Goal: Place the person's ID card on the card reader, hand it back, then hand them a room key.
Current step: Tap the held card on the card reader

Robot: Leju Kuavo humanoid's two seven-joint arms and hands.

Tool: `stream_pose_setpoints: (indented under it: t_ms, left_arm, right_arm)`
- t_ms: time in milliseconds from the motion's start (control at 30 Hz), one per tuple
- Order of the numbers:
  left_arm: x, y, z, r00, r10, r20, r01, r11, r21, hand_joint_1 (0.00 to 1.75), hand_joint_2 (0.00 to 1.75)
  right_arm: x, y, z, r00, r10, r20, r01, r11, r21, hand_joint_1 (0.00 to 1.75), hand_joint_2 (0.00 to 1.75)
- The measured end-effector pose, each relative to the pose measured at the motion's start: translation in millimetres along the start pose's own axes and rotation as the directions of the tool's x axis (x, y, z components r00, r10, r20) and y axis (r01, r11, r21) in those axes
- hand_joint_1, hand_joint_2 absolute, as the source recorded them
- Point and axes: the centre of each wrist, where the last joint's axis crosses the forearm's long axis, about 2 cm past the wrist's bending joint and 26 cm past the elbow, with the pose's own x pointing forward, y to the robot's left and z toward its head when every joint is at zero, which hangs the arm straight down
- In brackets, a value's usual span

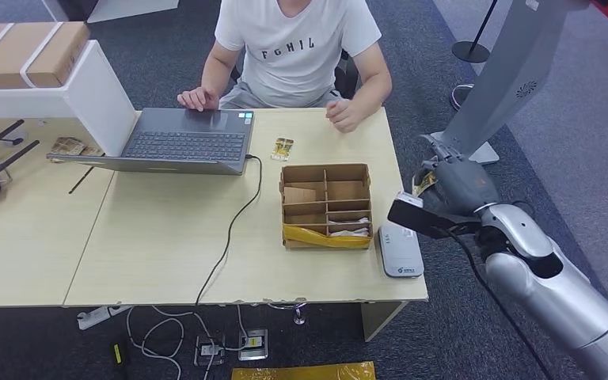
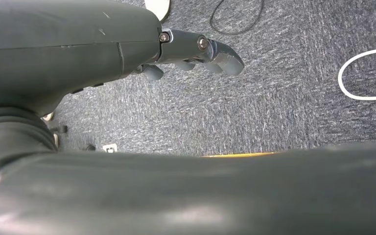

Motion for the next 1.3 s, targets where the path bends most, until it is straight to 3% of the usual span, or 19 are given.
stream_pose_setpoints:
  t_ms: [700, 1300]
  left_arm:
    - [0.3, -1.1, 0.0, 1.0, 0.009, -0.014, -0.009, 1.0, 0.009, 0.0, 0.0]
    - [0.2, -1.2, 0.0, 1.0, 0.021, -0.023, -0.02, 1.0, 0.024, 0.0, 0.0]
  right_arm:
    - [-2.1, 88.3, 22.6, 0.993, -0.116, -0.031, 0.119, 0.986, 0.12, 1.75, 1.75]
    - [-11.4, 124.4, 25.3, 0.984, -0.142, -0.106, 0.161, 0.967, 0.195, 1.75, 1.75]
